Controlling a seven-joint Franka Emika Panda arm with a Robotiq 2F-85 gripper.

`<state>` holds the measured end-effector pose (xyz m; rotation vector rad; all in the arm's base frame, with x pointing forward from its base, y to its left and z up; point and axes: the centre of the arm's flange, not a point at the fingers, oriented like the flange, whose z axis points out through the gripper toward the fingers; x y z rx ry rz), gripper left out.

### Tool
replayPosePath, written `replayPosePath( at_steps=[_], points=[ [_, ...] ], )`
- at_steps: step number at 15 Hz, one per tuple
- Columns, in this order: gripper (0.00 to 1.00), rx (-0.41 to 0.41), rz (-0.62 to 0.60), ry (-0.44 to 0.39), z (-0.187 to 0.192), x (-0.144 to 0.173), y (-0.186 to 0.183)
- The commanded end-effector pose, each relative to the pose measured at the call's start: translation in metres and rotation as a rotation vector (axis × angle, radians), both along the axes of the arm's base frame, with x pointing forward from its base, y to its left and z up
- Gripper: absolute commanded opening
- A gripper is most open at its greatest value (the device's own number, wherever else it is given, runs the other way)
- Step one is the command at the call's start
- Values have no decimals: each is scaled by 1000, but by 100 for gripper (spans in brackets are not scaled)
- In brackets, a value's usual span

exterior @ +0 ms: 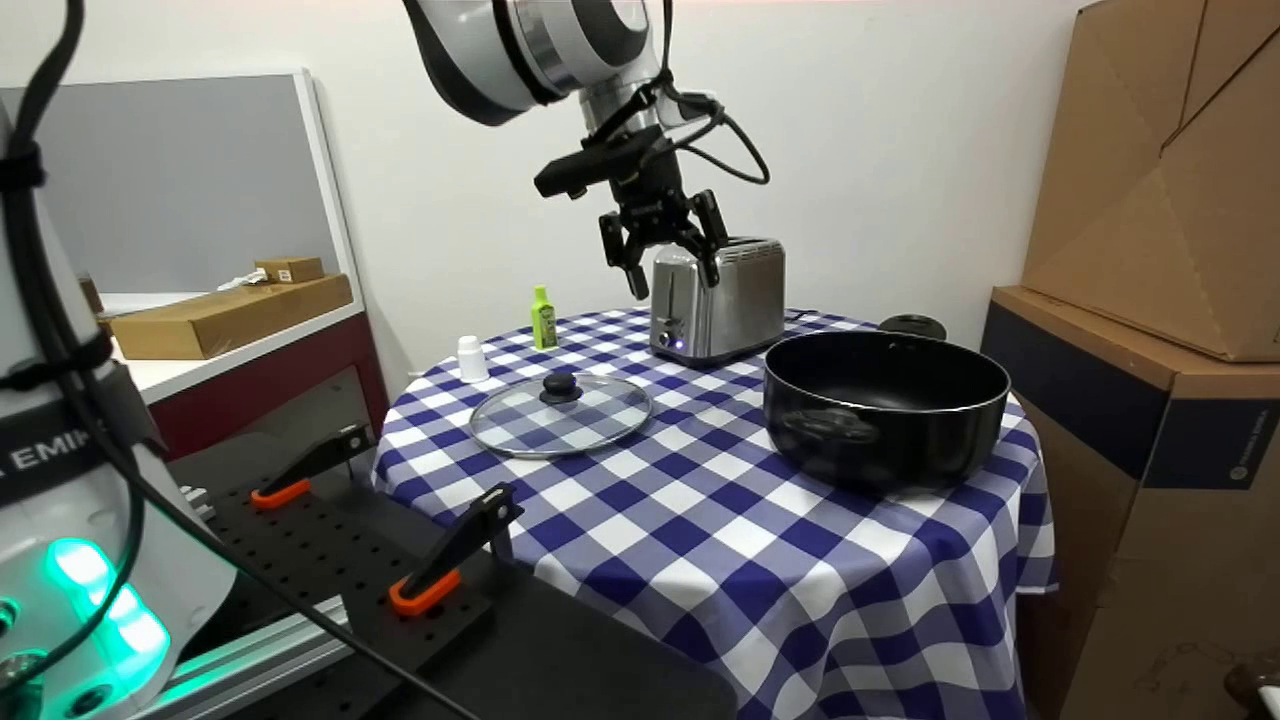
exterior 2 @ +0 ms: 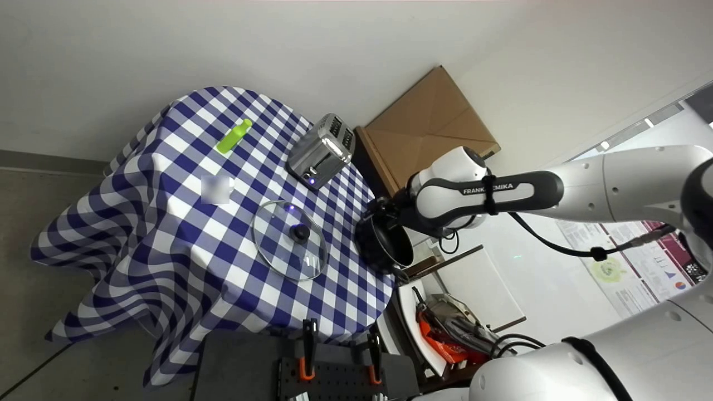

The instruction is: Push the toaster lever up

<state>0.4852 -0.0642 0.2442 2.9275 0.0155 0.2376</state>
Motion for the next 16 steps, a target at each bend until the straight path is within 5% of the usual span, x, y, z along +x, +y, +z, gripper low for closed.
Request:
replayPosePath(
  at_steps=[1,10,16],
  points=[
    [100,-17,22,-25,-45,44,9],
    [100,-17,111,-121,-89,91,52],
    [100,7,57,-164,-97,113,60]
  ],
)
